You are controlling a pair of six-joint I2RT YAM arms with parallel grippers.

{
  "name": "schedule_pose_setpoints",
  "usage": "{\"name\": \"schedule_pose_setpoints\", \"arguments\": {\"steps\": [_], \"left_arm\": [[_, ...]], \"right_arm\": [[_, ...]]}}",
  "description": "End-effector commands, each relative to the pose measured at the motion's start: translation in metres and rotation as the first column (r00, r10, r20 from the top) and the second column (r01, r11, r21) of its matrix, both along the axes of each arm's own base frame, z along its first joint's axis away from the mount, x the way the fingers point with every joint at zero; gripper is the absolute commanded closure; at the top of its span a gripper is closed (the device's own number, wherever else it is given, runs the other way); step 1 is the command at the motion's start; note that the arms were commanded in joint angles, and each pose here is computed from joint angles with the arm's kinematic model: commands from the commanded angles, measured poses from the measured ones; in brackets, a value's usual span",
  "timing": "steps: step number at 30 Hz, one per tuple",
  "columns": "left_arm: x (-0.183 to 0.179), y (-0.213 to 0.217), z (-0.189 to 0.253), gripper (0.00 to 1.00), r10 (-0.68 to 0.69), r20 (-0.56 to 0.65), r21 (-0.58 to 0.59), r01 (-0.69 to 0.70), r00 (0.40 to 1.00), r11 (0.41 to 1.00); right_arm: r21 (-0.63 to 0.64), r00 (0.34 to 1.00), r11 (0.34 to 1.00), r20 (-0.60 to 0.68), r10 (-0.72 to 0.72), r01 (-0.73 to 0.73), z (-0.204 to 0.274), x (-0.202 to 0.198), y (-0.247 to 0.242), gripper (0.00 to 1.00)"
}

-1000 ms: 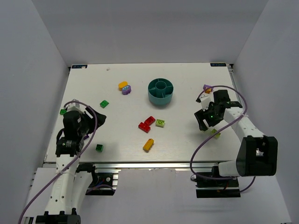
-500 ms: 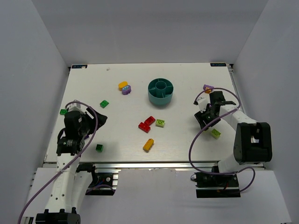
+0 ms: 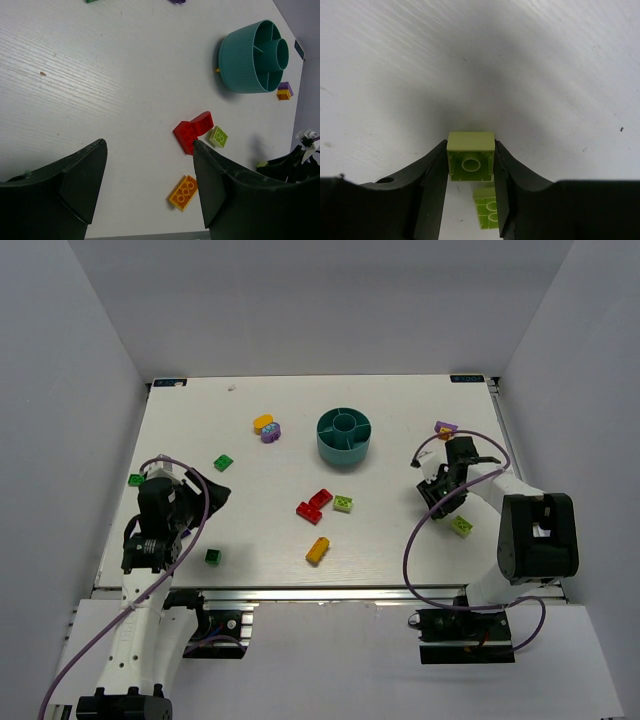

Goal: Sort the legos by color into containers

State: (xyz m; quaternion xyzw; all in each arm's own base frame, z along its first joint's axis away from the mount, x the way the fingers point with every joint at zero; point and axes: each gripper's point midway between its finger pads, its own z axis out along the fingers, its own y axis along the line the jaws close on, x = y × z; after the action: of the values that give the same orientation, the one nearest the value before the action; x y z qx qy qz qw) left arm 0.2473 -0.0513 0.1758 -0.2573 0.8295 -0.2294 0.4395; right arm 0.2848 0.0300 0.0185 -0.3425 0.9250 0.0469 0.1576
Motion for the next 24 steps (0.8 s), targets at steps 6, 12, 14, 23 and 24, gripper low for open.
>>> {"name": "schedule_pose_setpoints", "arguments": {"steps": [6, 12, 14, 23, 24], "left_arm": [[0.001, -0.004, 0.004, 0.21, -0.007, 0.022, -0.029, 0.007, 1.0, 1.0], [0.004, -0.006, 0.007, 0.21, -0.01, 0.027, -0.041, 0.011, 1.0, 0.999], [0.005, -0.006, 0.009, 0.21, -0.01, 0.031, -0.04, 0.011, 0.999, 0.999], [0.004, -0.004, 0.012, 0.21, 0.018, 0.036, -0.056, -0.016, 0.999, 0.998], [0.005, -0.004, 0.013, 0.21, 0.022, 0.036, -0.06, -0.02, 0.999, 0.998]], "right_arm": [[0.341, 0.949, 0.911, 0.287, 0.133, -0.231, 0.109, 0.041, 0.073, 1.0], [0.52, 0.87, 0.765, 0.482, 0.103, -0.379, 0.175, 0.067, 0.132, 1.0], [0.538, 0.833, 0.736, 0.549, 0.065, -0.412, 0.197, 0.085, 0.148, 1.0], [0.561, 0.755, 0.661, 0.656, 0.012, -0.498, 0.229, 0.143, 0.2, 1.0], [0.566, 0.755, 0.657, 0.656, 0.008, -0.499, 0.229, 0.146, 0.204, 1.0]]}}
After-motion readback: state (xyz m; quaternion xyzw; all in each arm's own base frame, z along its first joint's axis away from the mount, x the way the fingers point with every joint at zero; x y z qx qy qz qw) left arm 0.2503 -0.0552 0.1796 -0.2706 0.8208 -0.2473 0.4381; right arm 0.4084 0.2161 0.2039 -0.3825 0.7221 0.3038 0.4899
